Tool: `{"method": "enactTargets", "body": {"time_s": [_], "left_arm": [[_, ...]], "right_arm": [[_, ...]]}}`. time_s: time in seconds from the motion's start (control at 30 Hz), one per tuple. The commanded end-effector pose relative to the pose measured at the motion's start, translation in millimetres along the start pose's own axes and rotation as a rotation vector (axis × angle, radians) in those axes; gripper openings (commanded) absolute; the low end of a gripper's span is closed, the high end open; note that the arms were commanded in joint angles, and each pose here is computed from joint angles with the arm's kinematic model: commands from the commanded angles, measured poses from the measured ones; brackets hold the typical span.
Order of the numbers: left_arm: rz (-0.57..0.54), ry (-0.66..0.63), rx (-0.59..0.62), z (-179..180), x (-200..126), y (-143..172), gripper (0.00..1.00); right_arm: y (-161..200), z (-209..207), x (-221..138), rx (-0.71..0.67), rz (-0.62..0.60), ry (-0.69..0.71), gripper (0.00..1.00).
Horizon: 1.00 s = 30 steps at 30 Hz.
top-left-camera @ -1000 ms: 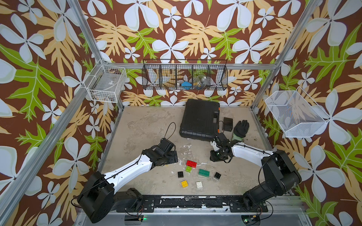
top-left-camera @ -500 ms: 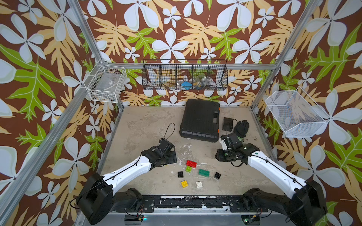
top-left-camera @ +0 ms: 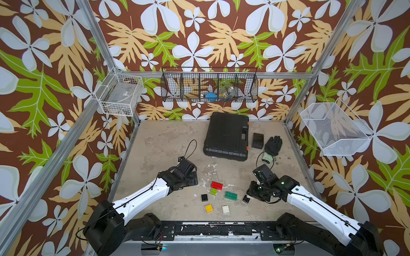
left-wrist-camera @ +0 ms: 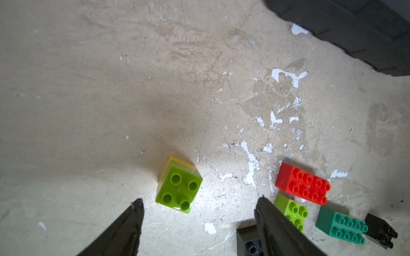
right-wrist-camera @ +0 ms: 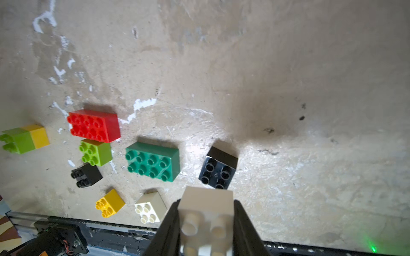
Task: Assemble a giraffe with lego
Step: Adjust the lego brick at the center of the board.
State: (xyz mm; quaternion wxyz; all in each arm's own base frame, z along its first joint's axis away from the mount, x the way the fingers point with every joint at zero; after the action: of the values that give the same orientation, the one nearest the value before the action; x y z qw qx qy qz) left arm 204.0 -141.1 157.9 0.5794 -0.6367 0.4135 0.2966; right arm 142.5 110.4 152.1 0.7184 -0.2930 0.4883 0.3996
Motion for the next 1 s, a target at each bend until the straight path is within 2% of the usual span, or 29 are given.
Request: {"method": "enactTargets", "body": {"time_s": [0.0, 0.27, 0.97], "left_arm": [[-0.017, -0.022, 0.015, 2.8, -2.6, -1.0, 0.82], [-0.022, -0.049, 0.037, 1.7, 0.7, -6.3, 0.82], [-0.010, -0.079, 0.118, -3.4, 11.5, -14.9, 0.82]], "right_arm": [[2.7, 0.6, 5.6, 0.070, -0.008, -0.010, 0.10], [-5.1, 10.9, 14.3, 0.042, -0.012, 0.045, 0.10], [6.4, -9.9, 28.6, 0.141, 0.028, 0.075, 0.11]]}}
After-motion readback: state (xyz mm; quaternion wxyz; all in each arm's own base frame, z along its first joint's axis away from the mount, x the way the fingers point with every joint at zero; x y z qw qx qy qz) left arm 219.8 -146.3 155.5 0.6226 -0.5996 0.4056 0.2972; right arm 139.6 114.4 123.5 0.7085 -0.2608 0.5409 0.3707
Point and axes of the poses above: each gripper's point midway between its finger pads, its own x axis out along the fingers, its own z axis along the line the jaws close on, y = z × x, the point moved 8 cm from there along -x, back along the fingers, and after that the axes turned 12 degrees about x, right-handed, at the moved point
